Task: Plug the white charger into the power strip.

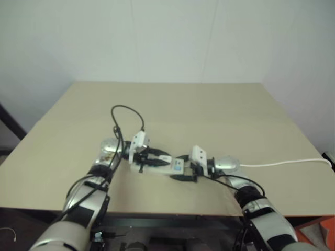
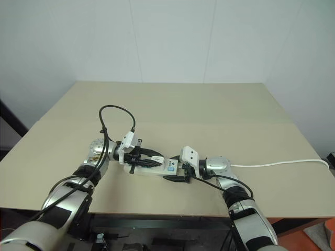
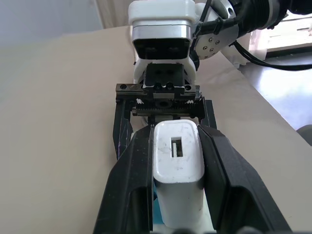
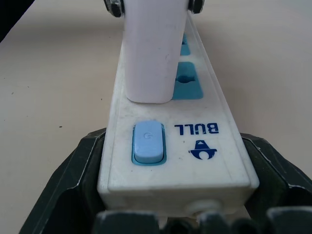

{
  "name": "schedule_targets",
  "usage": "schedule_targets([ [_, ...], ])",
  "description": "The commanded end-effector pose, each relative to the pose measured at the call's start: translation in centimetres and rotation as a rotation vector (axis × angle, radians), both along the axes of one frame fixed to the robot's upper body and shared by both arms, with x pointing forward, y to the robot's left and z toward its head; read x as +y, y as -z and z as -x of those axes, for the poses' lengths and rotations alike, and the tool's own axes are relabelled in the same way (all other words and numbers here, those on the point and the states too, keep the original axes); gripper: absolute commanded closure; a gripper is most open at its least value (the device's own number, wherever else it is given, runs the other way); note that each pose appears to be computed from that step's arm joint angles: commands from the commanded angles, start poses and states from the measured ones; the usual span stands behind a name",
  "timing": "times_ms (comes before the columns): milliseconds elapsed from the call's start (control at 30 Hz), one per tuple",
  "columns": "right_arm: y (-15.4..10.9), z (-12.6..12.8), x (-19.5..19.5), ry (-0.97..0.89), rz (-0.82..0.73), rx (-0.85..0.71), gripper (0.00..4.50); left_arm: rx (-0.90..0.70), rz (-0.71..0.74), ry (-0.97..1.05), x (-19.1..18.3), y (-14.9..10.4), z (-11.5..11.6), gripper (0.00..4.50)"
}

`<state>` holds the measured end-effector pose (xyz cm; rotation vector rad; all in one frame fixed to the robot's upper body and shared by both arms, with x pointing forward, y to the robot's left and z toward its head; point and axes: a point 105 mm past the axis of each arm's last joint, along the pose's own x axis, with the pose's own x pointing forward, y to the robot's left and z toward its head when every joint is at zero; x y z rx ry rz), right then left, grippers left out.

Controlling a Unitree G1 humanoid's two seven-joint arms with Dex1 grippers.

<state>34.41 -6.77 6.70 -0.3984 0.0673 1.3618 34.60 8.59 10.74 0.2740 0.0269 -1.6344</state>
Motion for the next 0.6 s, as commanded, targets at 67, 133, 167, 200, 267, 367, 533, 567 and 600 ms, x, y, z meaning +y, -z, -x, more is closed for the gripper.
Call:
schedule_targets([
  [67, -0.31, 0.54, 0.21, -0.054, 0.020, -0.041, 1.08, 0.206, -0.239, -0.138, 4.27, 6.64, 1.40, 3.48],
  [133, -0.36, 0.51, 0.26, -0.054, 0.019, -0.044, 1.08, 0.165, -0.249, -0.126, 4.37, 6.82, 1.61, 3.48],
  [167, -0.39, 0.49, 0.28, -0.054, 0.018, -0.045, 1.08, 0.150, -0.249, -0.116, 4.39, 6.84, 1.74, 3.48],
  [200, -0.44, 0.47, 0.31, -0.054, 0.016, -0.046, 1.08, 0.144, -0.246, -0.109, 4.40, 6.83, 1.85, 3.48],
  [267, -0.47, 0.46, 0.33, -0.055, 0.015, -0.048, 1.08, 0.146, -0.244, -0.103, 4.44, 6.87, 1.96, 3.48],
  [367, -0.42, 0.52, 0.39, -0.057, 0.015, -0.050, 1.08, 0.112, -0.271, -0.101, 4.76, 7.26, 2.15, 3.48],
  [533, -0.45, 0.52, 0.45, -0.056, 0.009, -0.050, 1.08, 0.121, -0.210, -0.152, 4.73, 6.61, 1.53, 3.48],
  [567, -0.44, 0.51, 0.44, -0.054, 0.008, -0.049, 1.08, 0.117, -0.215, -0.151, 4.74, 6.61, 1.51, 3.48],
  [600, -0.42, 0.50, 0.45, -0.054, 0.010, -0.051, 1.08, 0.119, -0.230, -0.145, 4.80, 6.73, 1.59, 3.48],
])
